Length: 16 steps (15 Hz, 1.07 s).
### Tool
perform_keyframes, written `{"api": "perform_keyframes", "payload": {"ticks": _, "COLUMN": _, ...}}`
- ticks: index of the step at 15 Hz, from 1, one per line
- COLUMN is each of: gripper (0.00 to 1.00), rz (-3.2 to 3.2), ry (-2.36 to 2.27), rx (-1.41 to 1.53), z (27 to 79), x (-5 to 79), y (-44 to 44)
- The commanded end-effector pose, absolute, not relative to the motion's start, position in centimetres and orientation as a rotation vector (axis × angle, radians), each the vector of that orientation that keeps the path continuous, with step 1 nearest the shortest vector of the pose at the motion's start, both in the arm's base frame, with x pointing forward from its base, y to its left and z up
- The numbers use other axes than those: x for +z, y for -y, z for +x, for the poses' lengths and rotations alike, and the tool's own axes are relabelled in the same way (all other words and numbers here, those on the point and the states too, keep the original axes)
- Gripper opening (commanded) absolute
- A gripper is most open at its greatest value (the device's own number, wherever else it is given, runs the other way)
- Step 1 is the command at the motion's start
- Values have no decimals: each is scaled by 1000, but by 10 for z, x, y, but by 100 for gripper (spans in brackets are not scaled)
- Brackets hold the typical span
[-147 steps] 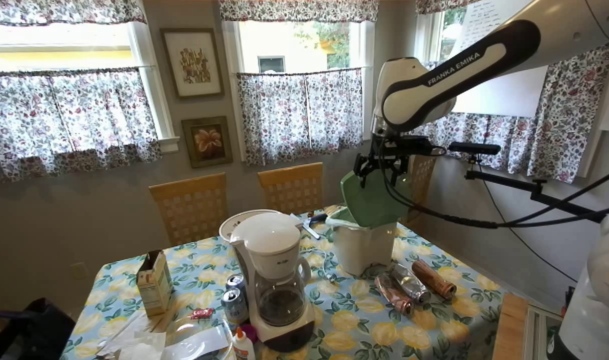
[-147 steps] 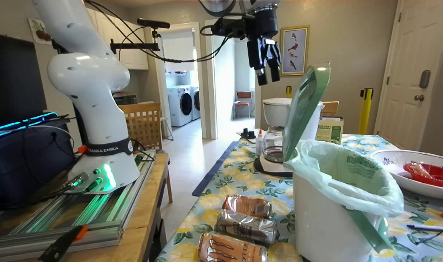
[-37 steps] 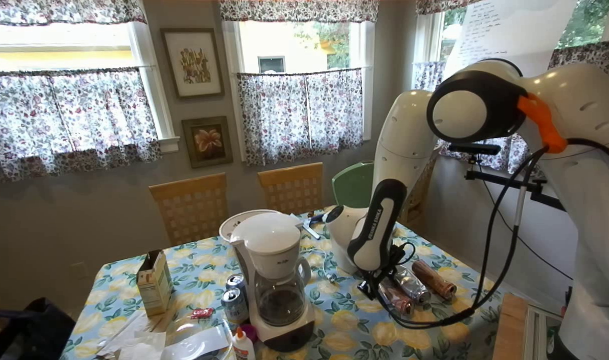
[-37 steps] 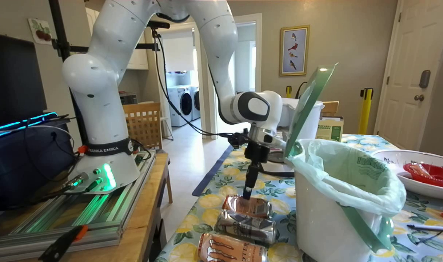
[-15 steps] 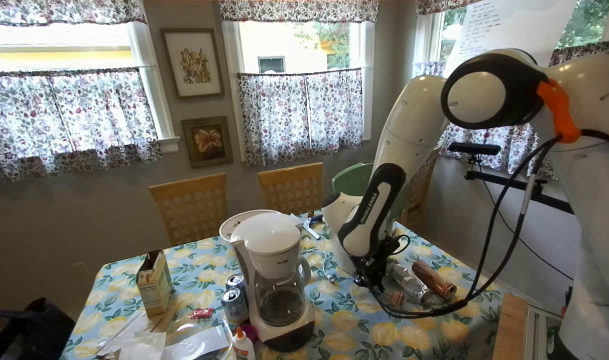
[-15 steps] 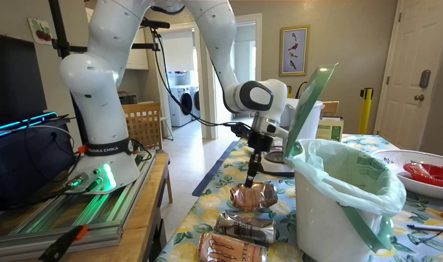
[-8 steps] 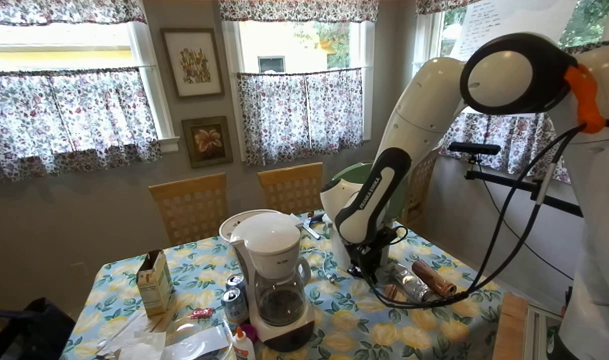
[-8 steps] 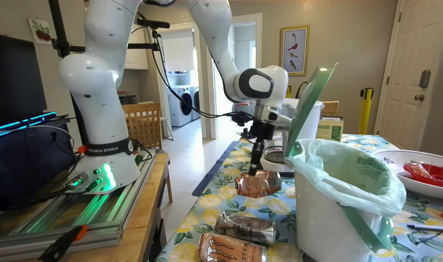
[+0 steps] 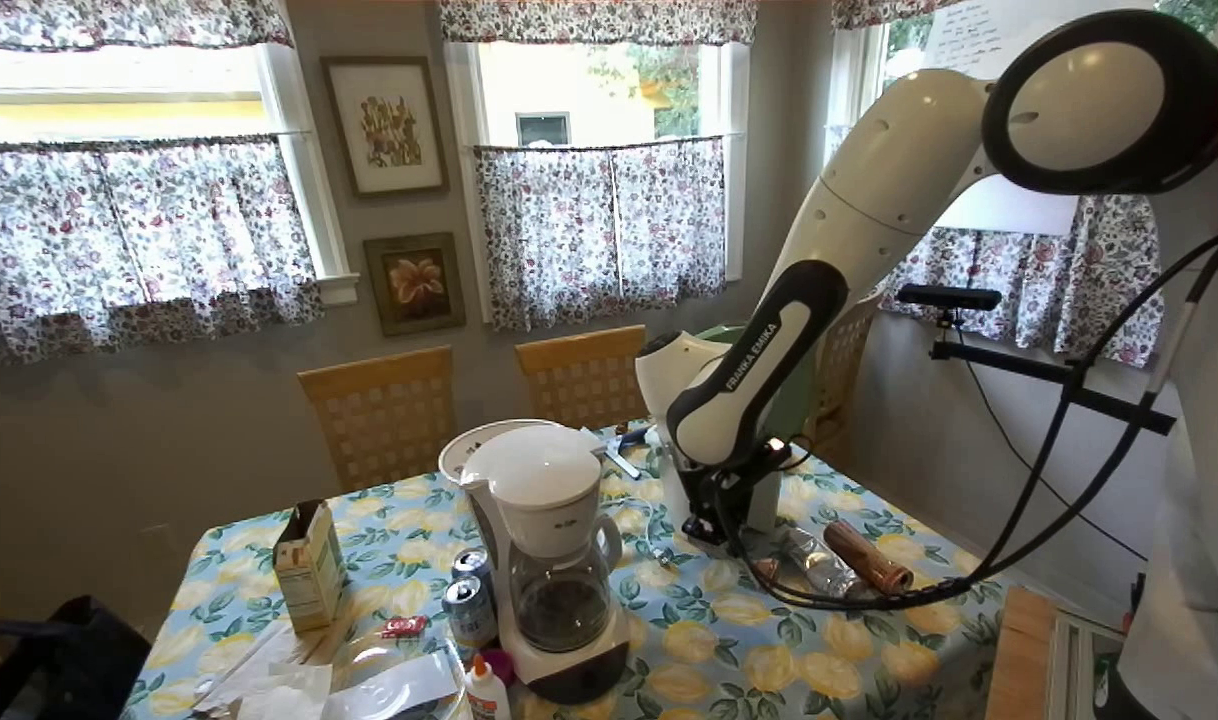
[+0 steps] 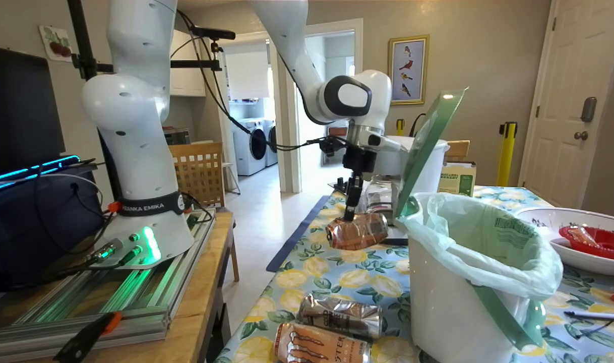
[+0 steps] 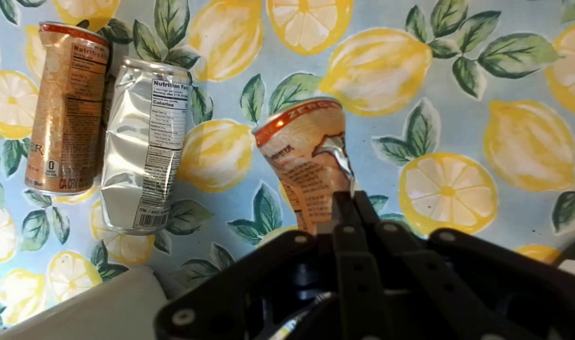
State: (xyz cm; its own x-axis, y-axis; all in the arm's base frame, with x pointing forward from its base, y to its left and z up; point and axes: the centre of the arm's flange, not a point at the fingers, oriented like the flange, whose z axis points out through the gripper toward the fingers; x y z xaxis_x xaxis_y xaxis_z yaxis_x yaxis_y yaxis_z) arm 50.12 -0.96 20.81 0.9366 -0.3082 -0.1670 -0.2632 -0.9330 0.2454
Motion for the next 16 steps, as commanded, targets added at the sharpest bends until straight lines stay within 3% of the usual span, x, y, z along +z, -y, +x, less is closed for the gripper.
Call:
{"api": "perform_keyframes", "payload": {"ticks": 1, "gripper": 1, "rz": 2929, "ry": 383, "rx": -298, "z": 484, "x": 242, "y": -2}}
{"api": "perform_keyframes", "payload": {"ticks": 16, "gripper": 1, "rz": 2944, "ry": 302, "rx": -169, "z": 476, "x": 340, "y": -12}}
